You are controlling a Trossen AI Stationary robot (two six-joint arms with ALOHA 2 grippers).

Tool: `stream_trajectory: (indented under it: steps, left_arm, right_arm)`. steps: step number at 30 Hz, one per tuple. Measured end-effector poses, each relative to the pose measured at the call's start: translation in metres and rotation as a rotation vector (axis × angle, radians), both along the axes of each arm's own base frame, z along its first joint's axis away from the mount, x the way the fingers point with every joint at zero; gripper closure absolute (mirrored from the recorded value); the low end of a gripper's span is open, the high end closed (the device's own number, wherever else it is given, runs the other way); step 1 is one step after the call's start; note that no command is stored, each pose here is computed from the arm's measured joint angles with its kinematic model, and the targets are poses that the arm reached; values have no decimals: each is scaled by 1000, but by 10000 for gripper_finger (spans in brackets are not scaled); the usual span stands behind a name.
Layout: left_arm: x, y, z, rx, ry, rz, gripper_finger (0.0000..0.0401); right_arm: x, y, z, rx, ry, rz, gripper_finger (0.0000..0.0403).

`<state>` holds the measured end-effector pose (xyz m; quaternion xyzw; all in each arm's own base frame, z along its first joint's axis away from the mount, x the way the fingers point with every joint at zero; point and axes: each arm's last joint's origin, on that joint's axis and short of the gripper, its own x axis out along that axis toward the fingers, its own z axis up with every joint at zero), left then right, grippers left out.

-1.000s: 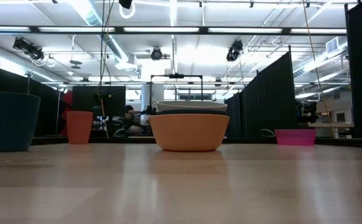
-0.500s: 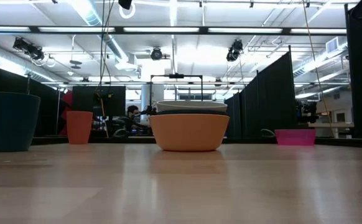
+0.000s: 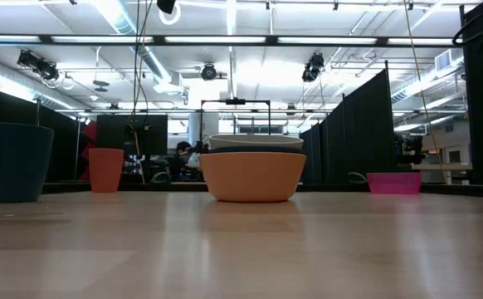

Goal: Nest bowls inside each other
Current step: Stack the orange bowl into the white bowl

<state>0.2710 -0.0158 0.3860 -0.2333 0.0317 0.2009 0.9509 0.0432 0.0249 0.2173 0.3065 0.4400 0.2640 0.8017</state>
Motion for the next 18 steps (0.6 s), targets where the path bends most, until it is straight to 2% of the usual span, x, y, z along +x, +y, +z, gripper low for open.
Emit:
stream_trajectory:
  steps: [12, 18]
  left_arm:
    - [0, 0, -2, 2, 18, 5, 243]
    - [0, 0, -2, 3, 20, 5, 243]
  right_arm:
    - [24, 16, -19, 23, 57, 108, 367]
    - [31, 25, -27, 46, 66, 89, 325]
